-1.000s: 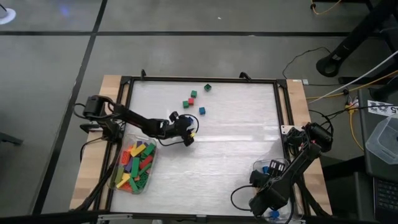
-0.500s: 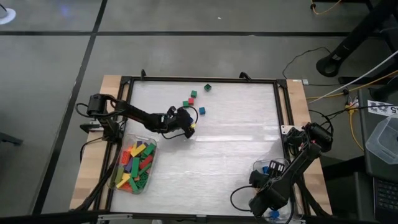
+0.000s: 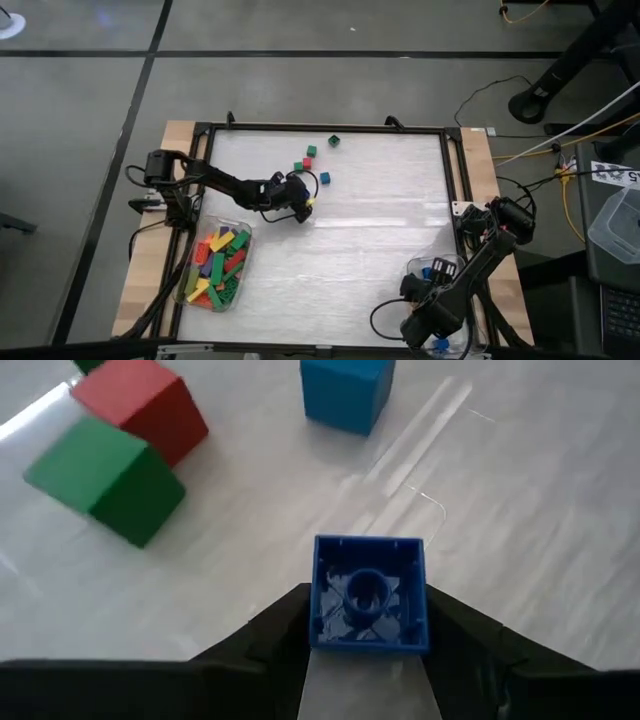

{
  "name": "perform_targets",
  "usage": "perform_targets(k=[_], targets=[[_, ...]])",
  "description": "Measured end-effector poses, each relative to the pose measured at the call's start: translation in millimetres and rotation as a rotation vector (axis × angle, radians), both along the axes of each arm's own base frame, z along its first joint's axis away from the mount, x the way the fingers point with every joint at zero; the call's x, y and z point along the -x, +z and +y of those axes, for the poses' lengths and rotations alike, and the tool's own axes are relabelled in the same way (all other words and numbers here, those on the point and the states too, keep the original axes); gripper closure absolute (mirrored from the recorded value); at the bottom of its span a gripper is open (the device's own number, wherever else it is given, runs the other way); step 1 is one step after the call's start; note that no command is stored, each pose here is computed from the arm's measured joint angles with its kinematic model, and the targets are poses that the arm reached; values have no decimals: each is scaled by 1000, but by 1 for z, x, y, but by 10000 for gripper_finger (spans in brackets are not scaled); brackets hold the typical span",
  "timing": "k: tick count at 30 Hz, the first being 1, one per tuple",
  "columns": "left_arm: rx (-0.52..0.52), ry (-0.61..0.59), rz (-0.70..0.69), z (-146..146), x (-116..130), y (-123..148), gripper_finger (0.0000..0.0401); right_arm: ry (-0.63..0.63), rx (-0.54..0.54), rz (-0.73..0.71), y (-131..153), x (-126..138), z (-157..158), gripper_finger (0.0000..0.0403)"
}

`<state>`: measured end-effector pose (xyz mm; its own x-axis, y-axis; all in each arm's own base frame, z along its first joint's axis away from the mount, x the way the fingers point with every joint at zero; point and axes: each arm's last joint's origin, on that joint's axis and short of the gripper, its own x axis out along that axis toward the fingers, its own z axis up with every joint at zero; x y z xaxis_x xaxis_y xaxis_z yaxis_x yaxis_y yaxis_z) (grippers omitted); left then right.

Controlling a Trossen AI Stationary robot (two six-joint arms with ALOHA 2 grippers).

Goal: Sort blocks by size
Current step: Put the small blue game piece into the right transparent bin

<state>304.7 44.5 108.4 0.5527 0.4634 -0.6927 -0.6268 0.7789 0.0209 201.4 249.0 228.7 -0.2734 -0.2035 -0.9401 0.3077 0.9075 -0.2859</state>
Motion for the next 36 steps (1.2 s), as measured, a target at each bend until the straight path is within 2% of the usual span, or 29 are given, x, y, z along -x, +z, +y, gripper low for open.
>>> perform_targets(k=[3, 7, 10, 13, 16, 20, 23, 26, 29, 36], targets=[[-27, -31, 13, 0, 0, 0, 247, 13, 10, -34, 0, -2, 0, 192], [-52, -68, 27, -1, -1, 1, 276, 46, -15, -56, 9, -5, 3, 192], [-43, -95, 23, -3, -2, 1, 278, 78, -15, -101, 22, -8, 5, 192], [12, -162, -28, -9, -6, 3, 278, 144, 18, -207, 36, -13, 7, 192], [130, -252, -148, -16, -13, 9, 278, 264, 128, -367, 45, -20, 6, 192], [322, -432, -395, -30, -26, 26, 278, 423, 352, -594, 50, -31, 2, 192], [426, -583, -580, -41, -33, 43, 275, 516, 440, -680, 52, -44, 0, 192], [462, -705, -730, -52, -36, 59, 271, 571, 451, -694, 52, -60, -6, 192], [461, -773, -824, -63, -36, 70, 269, 627, 427, -703, 53, -80, -12, 192], [427, -878, -837, -87, -34, 73, 267, 740, 476, -743, 59, -122, -35, 192]])
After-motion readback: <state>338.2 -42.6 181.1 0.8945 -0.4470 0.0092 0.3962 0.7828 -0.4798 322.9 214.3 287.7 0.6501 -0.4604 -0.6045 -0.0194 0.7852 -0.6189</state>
